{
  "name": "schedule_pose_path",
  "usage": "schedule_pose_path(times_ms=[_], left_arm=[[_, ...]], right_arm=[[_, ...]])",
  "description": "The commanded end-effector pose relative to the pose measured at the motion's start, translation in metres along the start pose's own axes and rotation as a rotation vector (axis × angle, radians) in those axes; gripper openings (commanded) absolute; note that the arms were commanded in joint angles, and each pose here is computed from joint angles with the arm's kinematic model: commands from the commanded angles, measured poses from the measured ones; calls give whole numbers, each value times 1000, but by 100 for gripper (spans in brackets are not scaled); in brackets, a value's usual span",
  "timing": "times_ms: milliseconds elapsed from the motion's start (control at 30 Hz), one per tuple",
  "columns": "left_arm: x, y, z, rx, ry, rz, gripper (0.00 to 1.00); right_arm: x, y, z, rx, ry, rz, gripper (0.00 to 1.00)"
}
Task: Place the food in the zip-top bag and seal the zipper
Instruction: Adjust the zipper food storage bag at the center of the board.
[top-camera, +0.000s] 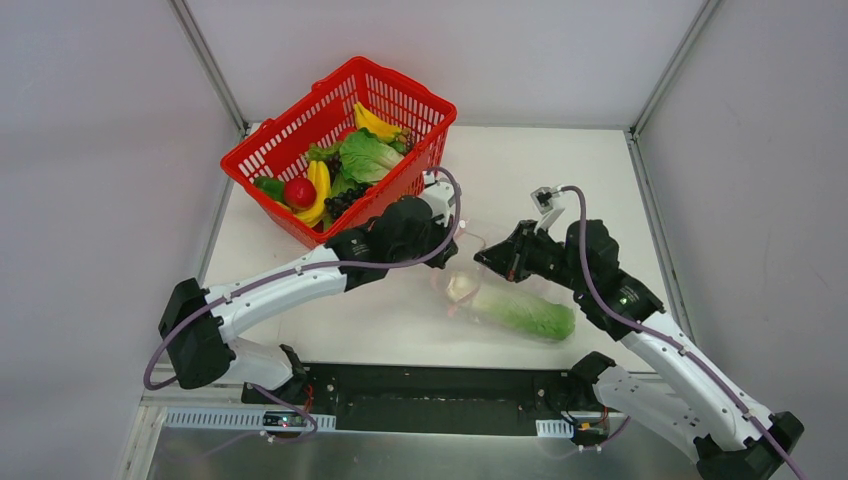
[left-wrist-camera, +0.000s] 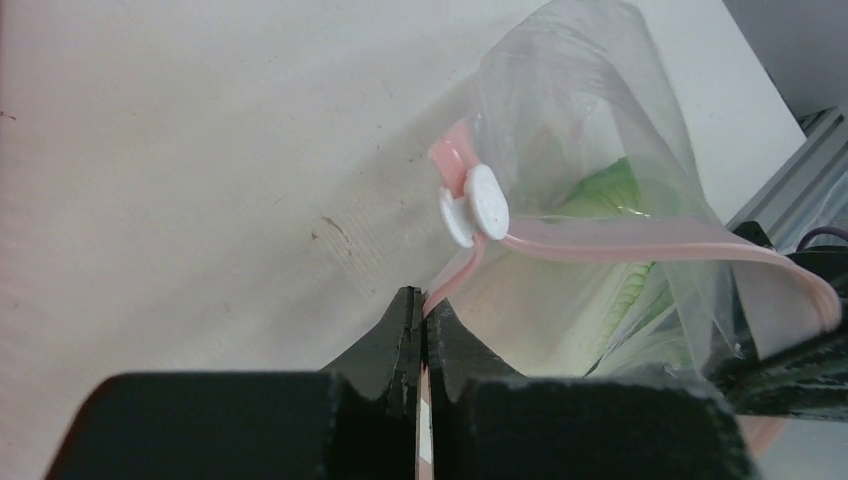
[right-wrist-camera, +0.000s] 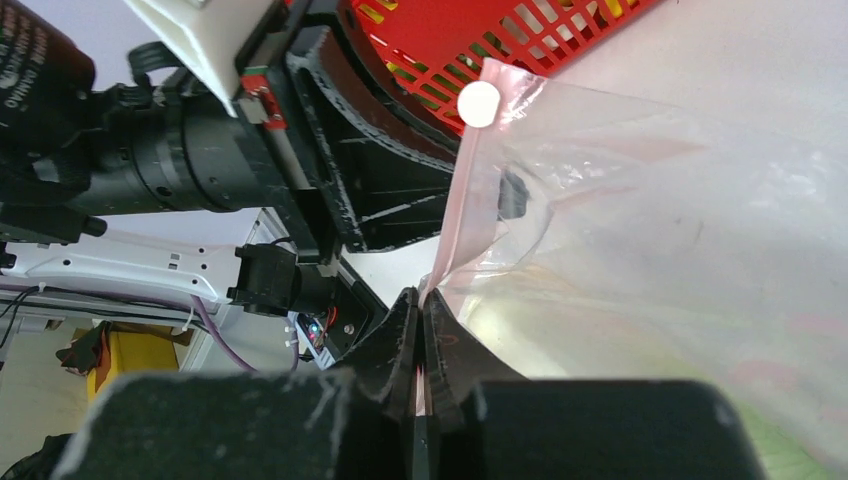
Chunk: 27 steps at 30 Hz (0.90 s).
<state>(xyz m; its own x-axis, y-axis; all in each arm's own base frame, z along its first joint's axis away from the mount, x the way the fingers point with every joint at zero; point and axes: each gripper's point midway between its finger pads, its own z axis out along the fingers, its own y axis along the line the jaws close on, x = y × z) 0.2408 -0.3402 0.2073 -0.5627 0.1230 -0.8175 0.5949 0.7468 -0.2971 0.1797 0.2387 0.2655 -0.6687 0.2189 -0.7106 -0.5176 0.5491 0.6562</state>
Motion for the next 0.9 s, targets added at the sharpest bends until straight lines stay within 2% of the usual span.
schedule_pose_path(times_ms=[0, 67, 200, 267, 367, 533, 667, 867], left_arm=[[-57, -13, -25, 41, -181, -27, 0], [-69, -17, -31, 49, -212, -30, 0], [-83, -23, -37, 66, -227, -24, 0], [-85, -27, -37, 79, -223, -25, 0], [-86, -29, -37, 82, -221, -33, 0], [-88, -27, -41, 70, -220, -43, 0], [-89, -24, -42, 49, -216, -46, 0], [-90, -25, -40, 45, -200, -61, 0]], right_arm=[[-21, 11, -10, 7, -52, -43, 4], [-22, 9, -12, 33, -45, -39, 7], [-26, 5, -13, 80, -44, -38, 19], [-26, 1, -11, 106, -23, -36, 25], [-28, 3, -7, 114, -5, -28, 28], [-50, 13, -10, 128, -45, -31, 39], [-61, 22, -14, 132, -47, -34, 45], [-51, 20, -6, 169, 1, 4, 46]])
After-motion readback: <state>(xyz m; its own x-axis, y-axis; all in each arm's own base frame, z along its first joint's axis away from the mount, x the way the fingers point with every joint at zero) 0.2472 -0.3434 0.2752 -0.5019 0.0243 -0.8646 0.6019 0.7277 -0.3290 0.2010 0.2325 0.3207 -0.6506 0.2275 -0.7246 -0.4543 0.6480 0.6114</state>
